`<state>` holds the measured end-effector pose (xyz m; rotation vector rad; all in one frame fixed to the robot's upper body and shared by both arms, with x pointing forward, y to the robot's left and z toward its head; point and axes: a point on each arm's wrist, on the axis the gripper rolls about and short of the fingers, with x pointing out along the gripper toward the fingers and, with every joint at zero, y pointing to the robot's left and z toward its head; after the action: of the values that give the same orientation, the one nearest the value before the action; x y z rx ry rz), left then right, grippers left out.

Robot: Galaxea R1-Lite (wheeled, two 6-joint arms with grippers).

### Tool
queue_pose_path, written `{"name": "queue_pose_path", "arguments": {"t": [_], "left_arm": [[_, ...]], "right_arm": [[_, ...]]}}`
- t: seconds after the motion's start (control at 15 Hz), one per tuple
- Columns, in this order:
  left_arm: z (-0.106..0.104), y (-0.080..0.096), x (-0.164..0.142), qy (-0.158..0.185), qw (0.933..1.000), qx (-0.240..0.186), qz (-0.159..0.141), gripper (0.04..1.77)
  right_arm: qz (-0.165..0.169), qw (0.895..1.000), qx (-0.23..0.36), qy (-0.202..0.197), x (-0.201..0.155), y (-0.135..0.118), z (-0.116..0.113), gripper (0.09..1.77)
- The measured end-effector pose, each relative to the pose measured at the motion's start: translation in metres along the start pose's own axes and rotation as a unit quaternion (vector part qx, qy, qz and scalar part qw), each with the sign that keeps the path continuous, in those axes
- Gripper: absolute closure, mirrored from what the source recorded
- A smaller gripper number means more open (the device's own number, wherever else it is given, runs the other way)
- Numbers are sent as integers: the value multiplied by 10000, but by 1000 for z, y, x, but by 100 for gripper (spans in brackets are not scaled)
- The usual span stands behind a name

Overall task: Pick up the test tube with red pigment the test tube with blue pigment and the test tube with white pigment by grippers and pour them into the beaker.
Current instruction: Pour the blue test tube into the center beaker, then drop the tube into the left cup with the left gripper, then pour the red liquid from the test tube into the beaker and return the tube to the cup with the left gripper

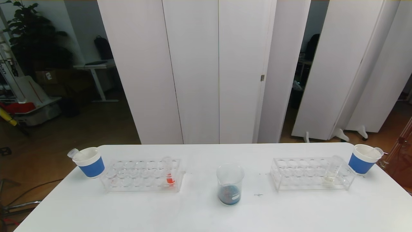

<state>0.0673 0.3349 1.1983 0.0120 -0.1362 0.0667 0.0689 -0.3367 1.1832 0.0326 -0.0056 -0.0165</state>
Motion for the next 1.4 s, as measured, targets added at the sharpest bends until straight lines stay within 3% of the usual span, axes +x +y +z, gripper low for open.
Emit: {"name": "queue_pose_path", "arguments": {"t": [0.13,0.27,1.4], "left_arm": [[-6,-1,0,195,9995,-94,-232,6],[-16,-2,-1,677,9972,-75,-309,6],[-16,-2,-1,697,9970,-9,-323,6]], "right_arm": [[0,10000,-2,0,0,0,0,11],[0,10000,-2,0,0,0,0,11],[0,10000,-2,0,0,0,0,11]]}}
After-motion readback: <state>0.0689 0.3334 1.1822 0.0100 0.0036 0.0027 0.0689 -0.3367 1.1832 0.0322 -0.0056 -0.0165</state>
